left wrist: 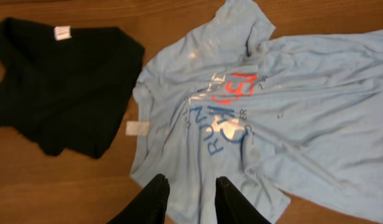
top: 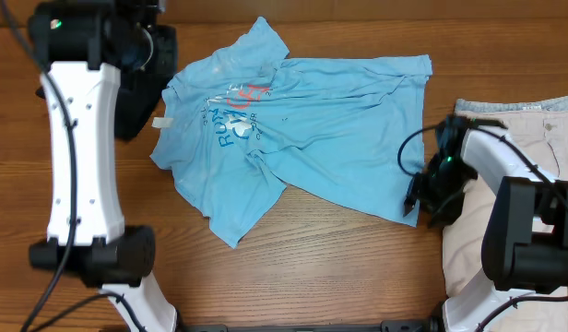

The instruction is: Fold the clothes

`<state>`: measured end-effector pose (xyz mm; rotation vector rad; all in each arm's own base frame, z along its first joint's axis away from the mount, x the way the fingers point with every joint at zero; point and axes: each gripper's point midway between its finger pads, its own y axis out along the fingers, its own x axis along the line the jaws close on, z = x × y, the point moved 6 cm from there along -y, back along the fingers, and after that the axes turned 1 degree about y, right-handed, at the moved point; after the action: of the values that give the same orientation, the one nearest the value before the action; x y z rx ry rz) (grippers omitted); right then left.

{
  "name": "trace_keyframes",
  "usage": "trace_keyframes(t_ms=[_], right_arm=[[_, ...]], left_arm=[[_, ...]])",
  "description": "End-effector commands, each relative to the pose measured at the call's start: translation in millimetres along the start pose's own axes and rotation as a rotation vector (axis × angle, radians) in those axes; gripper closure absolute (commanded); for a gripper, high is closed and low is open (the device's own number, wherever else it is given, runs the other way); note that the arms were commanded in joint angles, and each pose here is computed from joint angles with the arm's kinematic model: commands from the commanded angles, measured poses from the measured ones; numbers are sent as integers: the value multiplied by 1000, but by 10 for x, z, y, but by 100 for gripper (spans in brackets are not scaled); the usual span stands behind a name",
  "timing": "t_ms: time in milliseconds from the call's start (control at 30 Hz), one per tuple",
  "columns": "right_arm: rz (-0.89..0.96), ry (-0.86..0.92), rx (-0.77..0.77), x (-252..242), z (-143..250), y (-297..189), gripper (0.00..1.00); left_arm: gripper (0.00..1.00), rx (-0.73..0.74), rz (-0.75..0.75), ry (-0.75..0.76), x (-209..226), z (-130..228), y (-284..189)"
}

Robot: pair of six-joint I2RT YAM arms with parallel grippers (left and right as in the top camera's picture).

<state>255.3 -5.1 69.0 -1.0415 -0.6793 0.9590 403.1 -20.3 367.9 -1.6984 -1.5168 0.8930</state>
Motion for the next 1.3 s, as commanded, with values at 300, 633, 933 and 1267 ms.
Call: trace_keyframes(t_ms=[300, 633, 933, 1267], right_arm=[[-121, 3, -37, 101, -42, 210, 64], [-117, -8, -91, 112, -136, 199, 92], [-111, -11, -96, 115, -150, 159, 96], [-108, -10, -90, 111, -140, 159, 95]], left_arm=[[34, 109, -17, -128, -18, 443, -474], [35, 414, 96, -135, -140, 904, 135], [36, 805, 194, -106, -343, 1776, 746], [34, 963, 267, -157, -500, 2509, 1228]])
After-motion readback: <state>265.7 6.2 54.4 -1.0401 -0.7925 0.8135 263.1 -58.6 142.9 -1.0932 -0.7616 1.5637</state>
